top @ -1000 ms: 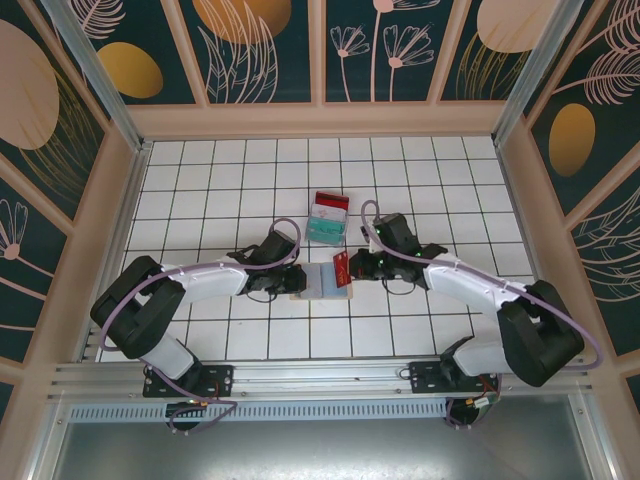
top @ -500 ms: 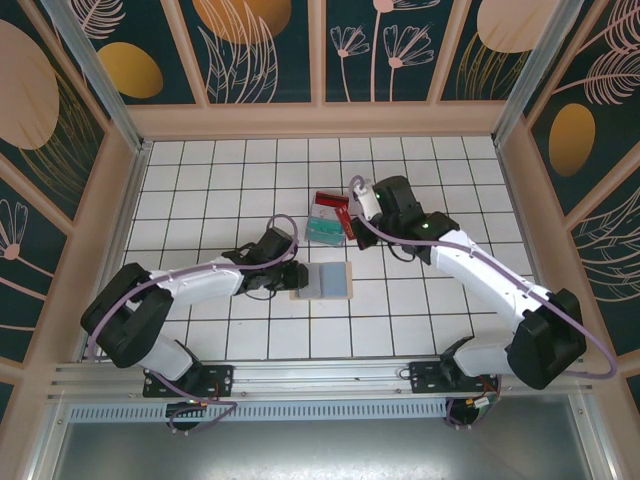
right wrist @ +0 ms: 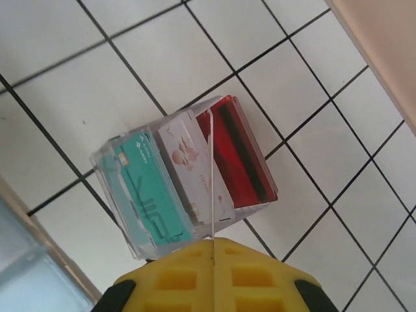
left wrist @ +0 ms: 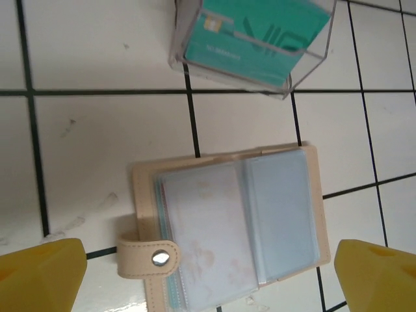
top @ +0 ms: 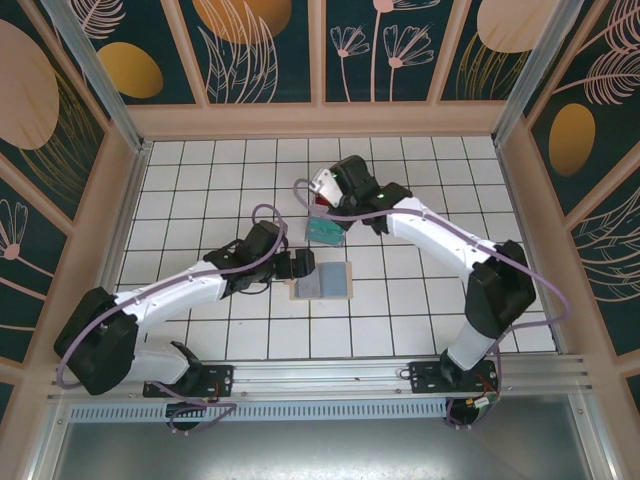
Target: Take the credit cards out of the card holder
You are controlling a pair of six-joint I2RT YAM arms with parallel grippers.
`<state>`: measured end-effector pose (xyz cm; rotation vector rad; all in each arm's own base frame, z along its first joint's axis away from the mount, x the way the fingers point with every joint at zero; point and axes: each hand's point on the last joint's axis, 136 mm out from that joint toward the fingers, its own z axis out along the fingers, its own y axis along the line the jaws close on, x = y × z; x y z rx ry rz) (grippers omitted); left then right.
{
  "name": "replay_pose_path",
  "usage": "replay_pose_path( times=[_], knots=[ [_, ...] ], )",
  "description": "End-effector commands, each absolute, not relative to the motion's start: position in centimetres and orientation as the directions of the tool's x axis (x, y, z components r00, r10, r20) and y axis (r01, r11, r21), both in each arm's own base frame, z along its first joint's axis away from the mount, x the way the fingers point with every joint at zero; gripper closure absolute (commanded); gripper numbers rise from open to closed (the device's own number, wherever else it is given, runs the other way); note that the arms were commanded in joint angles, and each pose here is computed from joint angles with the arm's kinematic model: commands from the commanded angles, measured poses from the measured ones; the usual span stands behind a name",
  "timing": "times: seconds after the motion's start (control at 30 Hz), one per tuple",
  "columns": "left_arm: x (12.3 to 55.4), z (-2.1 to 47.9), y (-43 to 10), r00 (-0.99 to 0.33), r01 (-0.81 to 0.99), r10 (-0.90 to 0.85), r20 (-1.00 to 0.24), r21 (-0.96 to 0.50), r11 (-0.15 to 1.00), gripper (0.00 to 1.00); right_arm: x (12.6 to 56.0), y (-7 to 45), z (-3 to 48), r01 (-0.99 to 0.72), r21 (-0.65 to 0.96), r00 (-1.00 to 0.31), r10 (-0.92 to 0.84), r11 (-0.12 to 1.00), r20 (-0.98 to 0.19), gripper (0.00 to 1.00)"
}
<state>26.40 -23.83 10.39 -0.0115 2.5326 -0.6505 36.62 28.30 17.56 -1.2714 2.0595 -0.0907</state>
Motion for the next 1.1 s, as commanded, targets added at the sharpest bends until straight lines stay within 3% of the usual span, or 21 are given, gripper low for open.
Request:
replay_pose_path(
  times=[0.0,0.37,1.07],
  knots=[
    [26.3,10.2,-22.0,-0.849,0.072,-0.157,-0.505,-0.406,0.911,0.01,38.1,28.4,17.5,-0.732,-0.544,-0.185,-0.888,0.410,-0.421,1.00],
    [26.0,10.3,-20.0,-0.832,0.015,-0.193,-0.520,-0.369,0.929,0.01,40.8,28.8,14.3,-0.702,-0.627,-0.159,-0.932,0.339,-0.325,1.00],
    [25.6,9.8,-19.7,-0.835,0.013,-0.197,-0.513,-0.378,0.926,0.02,41.6,28.8,12.1,-0.712,-0.613,-0.178,-0.932,0.343,-0.315,1.00]
  ],
)
